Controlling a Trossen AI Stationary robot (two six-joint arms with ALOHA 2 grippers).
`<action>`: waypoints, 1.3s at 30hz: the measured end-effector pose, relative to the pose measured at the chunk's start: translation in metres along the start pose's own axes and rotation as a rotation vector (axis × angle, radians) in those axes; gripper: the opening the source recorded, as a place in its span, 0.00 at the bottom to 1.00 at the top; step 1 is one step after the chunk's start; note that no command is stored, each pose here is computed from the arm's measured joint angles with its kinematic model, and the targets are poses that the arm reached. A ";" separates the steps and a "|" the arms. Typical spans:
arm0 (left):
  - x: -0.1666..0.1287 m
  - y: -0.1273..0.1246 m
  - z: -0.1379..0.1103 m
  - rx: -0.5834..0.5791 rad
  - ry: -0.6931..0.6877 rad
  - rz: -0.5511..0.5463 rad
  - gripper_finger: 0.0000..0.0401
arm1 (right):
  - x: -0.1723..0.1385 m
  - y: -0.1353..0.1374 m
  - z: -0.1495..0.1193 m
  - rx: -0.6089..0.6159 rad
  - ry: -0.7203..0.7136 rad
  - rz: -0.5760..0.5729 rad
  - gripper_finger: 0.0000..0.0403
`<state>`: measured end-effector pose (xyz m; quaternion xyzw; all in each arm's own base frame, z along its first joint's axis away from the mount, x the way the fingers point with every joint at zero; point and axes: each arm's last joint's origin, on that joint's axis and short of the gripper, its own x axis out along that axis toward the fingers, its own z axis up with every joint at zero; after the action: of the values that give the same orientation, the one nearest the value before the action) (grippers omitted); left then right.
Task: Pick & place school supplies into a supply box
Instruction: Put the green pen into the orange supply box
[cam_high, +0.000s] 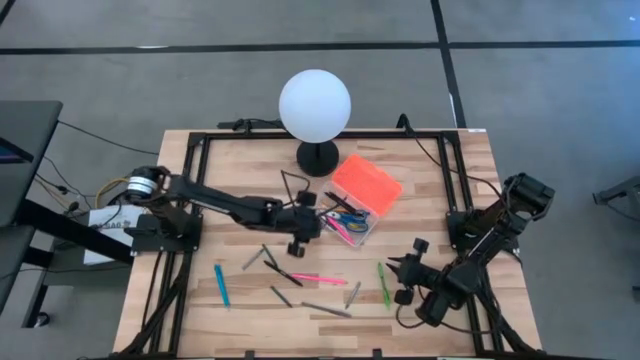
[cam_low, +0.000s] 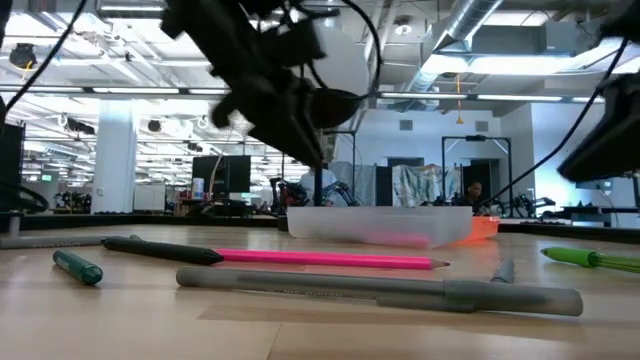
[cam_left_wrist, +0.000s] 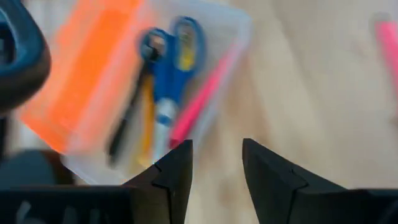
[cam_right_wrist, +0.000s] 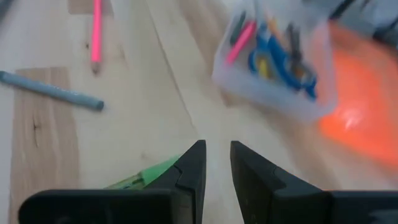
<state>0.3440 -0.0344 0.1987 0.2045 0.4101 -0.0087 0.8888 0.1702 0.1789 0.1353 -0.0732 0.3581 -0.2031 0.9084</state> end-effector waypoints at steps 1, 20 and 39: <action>-0.005 -0.006 0.000 -0.015 0.014 -0.024 0.34 | 0.002 0.000 0.001 0.027 0.024 0.010 0.17; -0.062 -0.136 -0.065 -0.090 -0.274 0.483 0.34 | 0.020 0.006 0.026 0.399 0.326 0.198 0.17; -0.067 -0.141 -0.067 -0.074 -0.286 0.523 0.34 | 0.029 0.013 0.027 0.516 0.352 0.188 0.17</action>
<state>0.2257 -0.1490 0.1588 0.2673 0.2140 0.2067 0.9165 0.2119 0.1778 0.1340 0.2290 0.4516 -0.2118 0.8359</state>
